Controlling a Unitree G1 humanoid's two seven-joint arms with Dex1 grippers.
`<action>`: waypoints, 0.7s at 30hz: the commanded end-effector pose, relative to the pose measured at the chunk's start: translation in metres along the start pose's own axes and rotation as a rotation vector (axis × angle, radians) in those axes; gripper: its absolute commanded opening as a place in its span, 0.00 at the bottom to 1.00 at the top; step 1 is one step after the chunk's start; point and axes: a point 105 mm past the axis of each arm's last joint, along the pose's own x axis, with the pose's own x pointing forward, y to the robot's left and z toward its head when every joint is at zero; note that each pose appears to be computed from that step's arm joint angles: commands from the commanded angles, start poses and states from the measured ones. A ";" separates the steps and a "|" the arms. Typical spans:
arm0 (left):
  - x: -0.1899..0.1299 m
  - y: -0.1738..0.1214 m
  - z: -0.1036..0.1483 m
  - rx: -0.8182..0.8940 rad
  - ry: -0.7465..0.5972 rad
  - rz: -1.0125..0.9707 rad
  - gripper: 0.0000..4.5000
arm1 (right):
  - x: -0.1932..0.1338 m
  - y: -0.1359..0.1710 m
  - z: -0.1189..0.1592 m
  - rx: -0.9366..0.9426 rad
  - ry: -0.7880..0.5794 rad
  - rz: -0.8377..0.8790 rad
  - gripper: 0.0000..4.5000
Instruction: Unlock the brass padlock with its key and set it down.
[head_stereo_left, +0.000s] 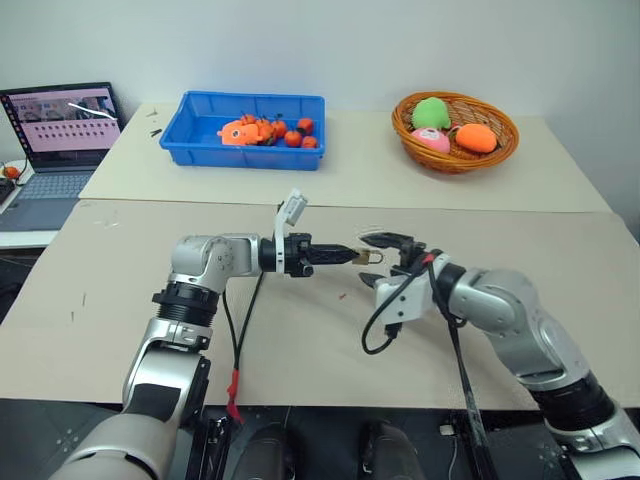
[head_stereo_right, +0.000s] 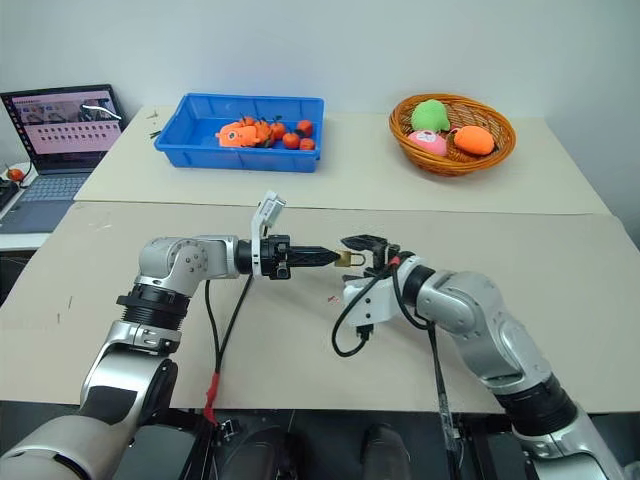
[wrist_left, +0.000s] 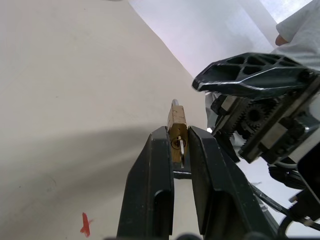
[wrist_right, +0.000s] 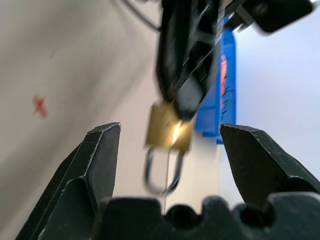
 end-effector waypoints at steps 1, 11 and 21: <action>0.002 -0.010 0.010 0.044 -0.015 -0.026 0.07 | -0.015 -0.008 -0.014 -0.020 0.037 -0.046 0.83; 0.001 -0.010 0.010 0.039 -0.019 -0.026 0.07 | -0.023 -0.008 -0.028 0.025 0.094 -0.074 0.83; 0.002 -0.009 0.010 0.037 -0.019 -0.028 0.07 | -0.023 -0.006 -0.028 0.037 0.102 -0.081 0.44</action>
